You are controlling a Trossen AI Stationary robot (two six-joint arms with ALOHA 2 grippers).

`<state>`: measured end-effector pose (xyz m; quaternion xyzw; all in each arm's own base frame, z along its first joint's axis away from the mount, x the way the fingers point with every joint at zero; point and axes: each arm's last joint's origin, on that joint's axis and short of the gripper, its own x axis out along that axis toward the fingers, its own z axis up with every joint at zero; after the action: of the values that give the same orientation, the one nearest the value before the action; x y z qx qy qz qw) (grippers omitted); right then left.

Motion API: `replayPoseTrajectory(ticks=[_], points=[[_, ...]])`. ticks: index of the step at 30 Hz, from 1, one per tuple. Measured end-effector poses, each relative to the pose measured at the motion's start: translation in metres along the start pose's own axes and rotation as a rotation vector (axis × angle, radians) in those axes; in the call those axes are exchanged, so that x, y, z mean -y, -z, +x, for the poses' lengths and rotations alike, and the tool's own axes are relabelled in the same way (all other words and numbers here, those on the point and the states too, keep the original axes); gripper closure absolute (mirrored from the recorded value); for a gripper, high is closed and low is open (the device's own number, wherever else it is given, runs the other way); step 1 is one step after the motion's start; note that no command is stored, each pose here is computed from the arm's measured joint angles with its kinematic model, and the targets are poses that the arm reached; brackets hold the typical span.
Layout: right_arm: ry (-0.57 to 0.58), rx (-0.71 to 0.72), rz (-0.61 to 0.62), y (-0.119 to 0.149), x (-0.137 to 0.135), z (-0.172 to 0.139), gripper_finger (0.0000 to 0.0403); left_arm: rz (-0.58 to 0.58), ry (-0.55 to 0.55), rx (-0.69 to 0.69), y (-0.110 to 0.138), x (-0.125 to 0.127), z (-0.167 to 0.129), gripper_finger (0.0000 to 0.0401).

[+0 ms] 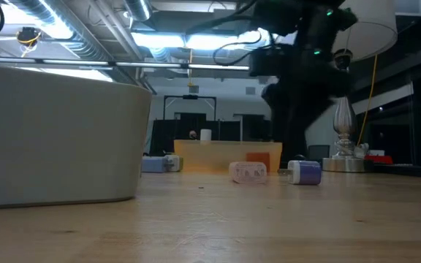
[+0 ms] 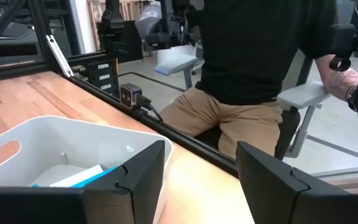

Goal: Pick & Place Office items
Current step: Put the purple charger adapter into the orange bin

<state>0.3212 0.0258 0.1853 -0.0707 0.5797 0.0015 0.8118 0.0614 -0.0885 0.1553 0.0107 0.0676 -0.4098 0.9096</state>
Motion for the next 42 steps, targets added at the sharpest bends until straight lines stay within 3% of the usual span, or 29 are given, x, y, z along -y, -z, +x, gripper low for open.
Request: replayPoseTrajectory(ticks=[4,14,35,42], points=[[-0.088,-0.030,-0.028,0.003,-0.018,-0.002,0.0077,0.000,0.000,0.000,0.000,0.000,0.000,0.0209],[-0.104,-0.015,0.017,0.002,-0.036,-0.003,0.0081,0.000,0.000,0.000,0.000,0.000,0.000,0.0209],[-0.098,0.007,0.093,0.034,-0.027,0.034,0.0135,-0.002,0.026,0.010,-0.001,0.001,0.000,0.0205],[-0.096,0.005,0.113,0.036,-0.026,0.036,0.0177,-0.002,0.026,0.011,-0.001,0.001,0.000,0.0209]])
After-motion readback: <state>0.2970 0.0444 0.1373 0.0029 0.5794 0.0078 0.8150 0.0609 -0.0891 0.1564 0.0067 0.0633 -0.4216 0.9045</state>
